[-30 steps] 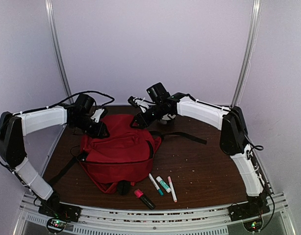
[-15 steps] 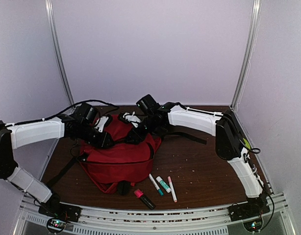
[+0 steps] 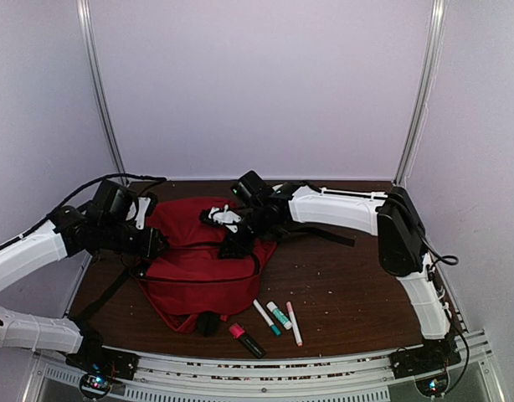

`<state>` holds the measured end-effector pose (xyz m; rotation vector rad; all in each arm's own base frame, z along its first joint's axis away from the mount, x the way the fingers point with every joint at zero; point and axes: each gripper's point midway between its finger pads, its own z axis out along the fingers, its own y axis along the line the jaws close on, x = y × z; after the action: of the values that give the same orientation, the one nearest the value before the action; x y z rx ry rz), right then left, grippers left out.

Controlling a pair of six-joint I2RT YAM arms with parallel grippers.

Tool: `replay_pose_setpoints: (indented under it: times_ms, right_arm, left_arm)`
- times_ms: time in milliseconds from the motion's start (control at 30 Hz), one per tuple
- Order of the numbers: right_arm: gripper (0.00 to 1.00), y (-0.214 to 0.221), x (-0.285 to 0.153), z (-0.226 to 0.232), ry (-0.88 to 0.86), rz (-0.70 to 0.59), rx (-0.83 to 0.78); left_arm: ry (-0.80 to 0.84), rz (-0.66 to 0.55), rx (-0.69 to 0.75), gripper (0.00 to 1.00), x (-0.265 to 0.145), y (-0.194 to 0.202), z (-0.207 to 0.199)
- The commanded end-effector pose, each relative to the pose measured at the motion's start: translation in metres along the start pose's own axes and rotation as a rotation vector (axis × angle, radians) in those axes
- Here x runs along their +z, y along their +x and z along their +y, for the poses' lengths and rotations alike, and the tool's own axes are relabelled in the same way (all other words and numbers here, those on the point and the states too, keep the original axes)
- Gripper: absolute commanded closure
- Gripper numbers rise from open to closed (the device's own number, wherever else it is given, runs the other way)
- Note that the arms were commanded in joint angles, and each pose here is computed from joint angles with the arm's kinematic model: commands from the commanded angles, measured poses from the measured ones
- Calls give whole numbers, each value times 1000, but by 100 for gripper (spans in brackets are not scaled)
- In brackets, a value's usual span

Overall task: Pack the student bag
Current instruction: Pick up the lower front pocket of the student bag.

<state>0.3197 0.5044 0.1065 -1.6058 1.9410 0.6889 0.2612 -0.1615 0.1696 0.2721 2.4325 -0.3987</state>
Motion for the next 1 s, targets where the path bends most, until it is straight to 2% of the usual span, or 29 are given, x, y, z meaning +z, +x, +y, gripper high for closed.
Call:
replay_pose_setpoints:
  times_ms: [0, 167, 333, 433, 533, 700, 967]
  right_arm:
    - [49, -21, -36, 17, -25, -35, -20]
    - [48, -40, -66, 15, -54, -105, 18]
    - [48, -41, -76, 5, -42, -122, 57]
    - [48, -35, -79, 0, -39, -116, 87]
    - [48, -26, -87, -4, -31, -107, 113]
    - [48, 10, -109, -9, -16, -53, 152]
    - [46, 100, -127, 16, 21, 163, 146]
  left_arm:
    - [-88, -54, 74, 55, -19, -16, 13]
    - [-76, -100, 257, 56, -18, -48, 1]
    - [-21, -16, 394, 60, 12, -62, -16]
    - [75, 8, 474, 56, 25, -67, -37]
    - [71, 4, 530, 50, 33, -70, -39]
    - [72, 53, 636, 49, 52, -61, -40]
    - [-41, 75, 686, 51, 72, -63, -27]
